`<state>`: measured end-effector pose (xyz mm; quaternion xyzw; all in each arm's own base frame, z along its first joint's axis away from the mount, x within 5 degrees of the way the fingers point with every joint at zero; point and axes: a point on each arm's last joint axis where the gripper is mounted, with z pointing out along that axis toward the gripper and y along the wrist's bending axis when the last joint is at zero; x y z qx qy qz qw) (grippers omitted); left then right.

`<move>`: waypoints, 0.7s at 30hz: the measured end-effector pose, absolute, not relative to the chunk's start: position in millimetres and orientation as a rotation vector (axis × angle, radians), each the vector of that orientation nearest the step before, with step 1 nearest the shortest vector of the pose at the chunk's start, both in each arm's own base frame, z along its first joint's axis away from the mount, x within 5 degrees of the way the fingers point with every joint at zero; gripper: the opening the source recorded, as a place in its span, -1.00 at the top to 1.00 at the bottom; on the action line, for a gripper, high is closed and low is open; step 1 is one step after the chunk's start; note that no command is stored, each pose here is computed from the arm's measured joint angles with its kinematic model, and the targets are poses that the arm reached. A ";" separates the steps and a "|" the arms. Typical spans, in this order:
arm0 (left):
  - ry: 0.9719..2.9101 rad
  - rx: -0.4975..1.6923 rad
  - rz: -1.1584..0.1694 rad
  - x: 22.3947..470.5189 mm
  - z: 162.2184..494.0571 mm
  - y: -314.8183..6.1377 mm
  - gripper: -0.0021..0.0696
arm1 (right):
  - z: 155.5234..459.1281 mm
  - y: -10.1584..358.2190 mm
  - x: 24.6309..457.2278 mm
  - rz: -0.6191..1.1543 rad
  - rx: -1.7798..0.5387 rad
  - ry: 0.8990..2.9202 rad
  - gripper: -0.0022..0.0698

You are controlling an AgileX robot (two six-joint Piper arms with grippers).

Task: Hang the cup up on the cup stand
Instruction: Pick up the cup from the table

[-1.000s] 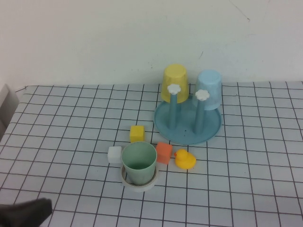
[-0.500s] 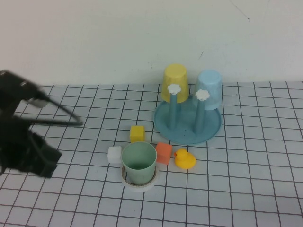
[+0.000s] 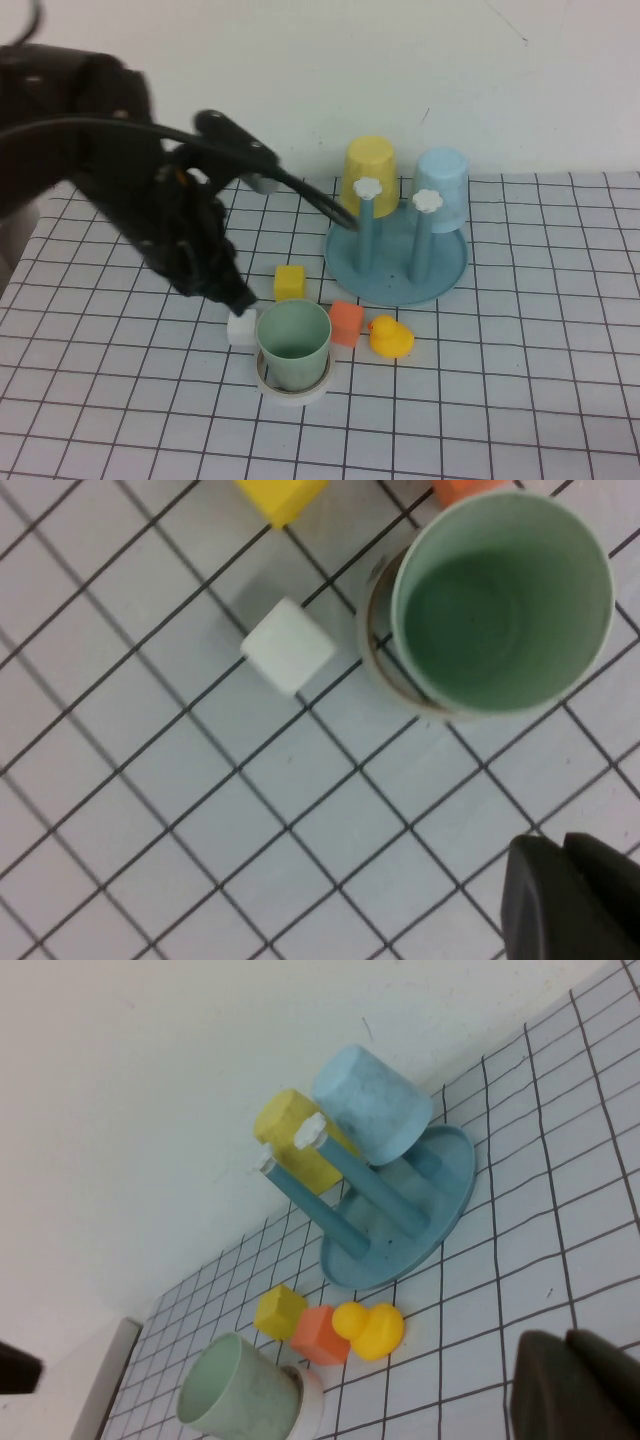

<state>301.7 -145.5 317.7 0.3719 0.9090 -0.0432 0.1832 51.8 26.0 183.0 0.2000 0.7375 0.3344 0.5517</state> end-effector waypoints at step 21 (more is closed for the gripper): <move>2.746 0.878 -0.142 364.3 214.2 -192.0 -0.62 | 182.1 27.2 51.3 0.793 0.458 1.761 0.94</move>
